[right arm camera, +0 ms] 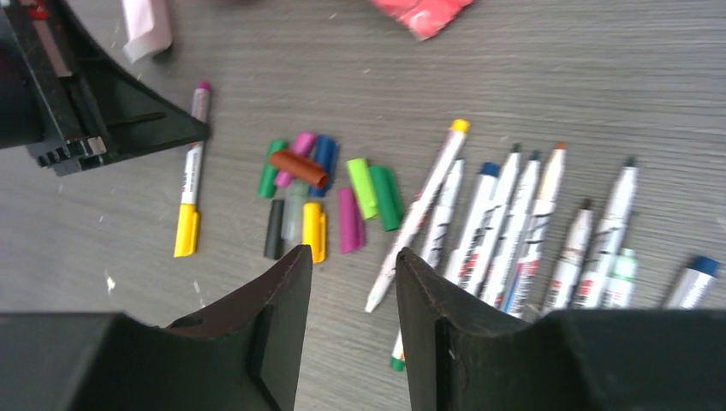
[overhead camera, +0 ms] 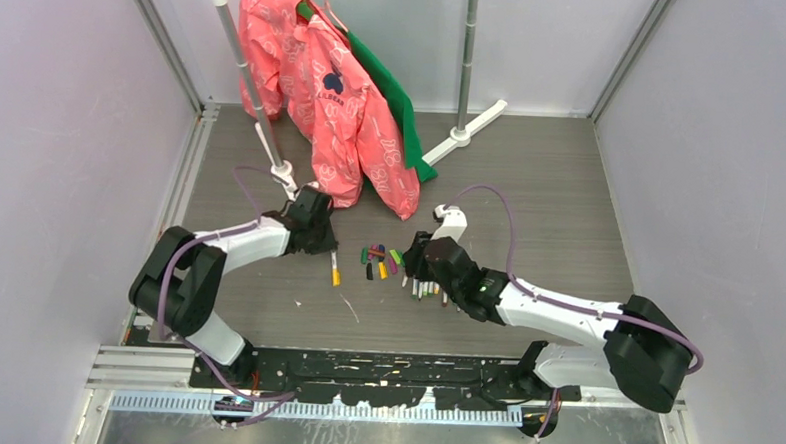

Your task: Open the pen caps

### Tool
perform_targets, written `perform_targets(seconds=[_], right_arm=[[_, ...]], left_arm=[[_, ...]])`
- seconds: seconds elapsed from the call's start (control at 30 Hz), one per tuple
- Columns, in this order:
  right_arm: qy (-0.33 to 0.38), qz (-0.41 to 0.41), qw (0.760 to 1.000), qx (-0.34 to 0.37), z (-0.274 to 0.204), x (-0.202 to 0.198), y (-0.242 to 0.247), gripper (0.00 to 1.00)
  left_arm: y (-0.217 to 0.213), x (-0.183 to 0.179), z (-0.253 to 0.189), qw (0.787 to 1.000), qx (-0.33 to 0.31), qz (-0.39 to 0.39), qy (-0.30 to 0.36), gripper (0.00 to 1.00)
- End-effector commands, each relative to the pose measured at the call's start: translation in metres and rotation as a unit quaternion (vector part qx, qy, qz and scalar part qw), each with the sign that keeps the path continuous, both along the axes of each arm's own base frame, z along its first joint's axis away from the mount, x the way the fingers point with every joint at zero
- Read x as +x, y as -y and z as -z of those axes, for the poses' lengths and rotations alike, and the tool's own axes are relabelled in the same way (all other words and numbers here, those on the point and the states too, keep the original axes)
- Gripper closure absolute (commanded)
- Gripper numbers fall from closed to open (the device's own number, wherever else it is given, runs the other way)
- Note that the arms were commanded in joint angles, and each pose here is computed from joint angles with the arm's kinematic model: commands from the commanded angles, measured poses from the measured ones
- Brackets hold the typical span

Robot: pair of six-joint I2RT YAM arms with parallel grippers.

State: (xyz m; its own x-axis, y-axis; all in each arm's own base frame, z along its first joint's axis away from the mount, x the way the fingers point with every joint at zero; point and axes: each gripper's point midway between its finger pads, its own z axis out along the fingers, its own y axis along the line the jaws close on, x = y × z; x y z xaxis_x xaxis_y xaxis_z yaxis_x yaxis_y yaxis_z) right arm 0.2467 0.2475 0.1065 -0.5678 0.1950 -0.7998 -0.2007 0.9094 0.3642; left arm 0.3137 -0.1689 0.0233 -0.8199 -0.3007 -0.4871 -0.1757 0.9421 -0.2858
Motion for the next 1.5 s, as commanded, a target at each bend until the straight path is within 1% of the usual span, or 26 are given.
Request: perform_targets(seconds=[0.0,0.07,0.2,0.43,0.6,0.8,1.2,1.33,1.4,1.47], right_arm=[[0.023,-0.09,0.994,0.06,-0.028,-0.004,-0.048,0.53],[0.021,-0.117,0.99,0.074,-0.03,-0.007,-0.06,0.51],[0.013,-0.167,0.981,0.097,-0.032,-0.016,-0.083,0.5],[0.007,-0.214,0.97,0.118,-0.033,-0.026,-0.108,0.48],[-0.001,-0.241,0.962,0.132,-0.032,-0.034,-0.121,0.48],[-0.005,-0.25,0.958,0.139,-0.029,-0.036,-0.127,0.48],[-0.004,-0.253,0.957,0.143,-0.025,-0.035,-0.131,0.48],[-0.004,-0.253,0.956,0.146,-0.024,-0.034,-0.132,0.52],[-0.004,-0.253,0.956,0.146,-0.023,-0.034,-0.133,0.57],[-0.004,-0.252,0.957,0.147,-0.023,-0.033,-0.133,0.64]], left_arm=[[0.028,-0.003,-0.032,0.995,-0.08,0.037,0.046,1.0],[0.038,-0.007,-0.044,0.991,-0.108,0.053,0.06,1.0],[0.046,-0.01,-0.067,0.983,-0.146,0.059,0.095,1.0],[0.057,-0.01,-0.092,0.969,-0.2,0.058,0.136,1.0],[0.064,-0.012,-0.099,0.961,-0.233,0.055,0.14,1.0],[0.073,-0.012,-0.103,0.955,-0.255,0.062,0.137,1.0],[0.081,-0.018,-0.109,0.949,-0.277,0.07,0.134,1.0],[0.082,-0.021,-0.109,0.948,-0.28,0.07,0.133,1.0],[0.083,-0.022,-0.108,0.948,-0.283,0.069,0.132,1.0],[0.084,-0.023,-0.109,0.947,-0.285,0.069,0.133,1.0]])
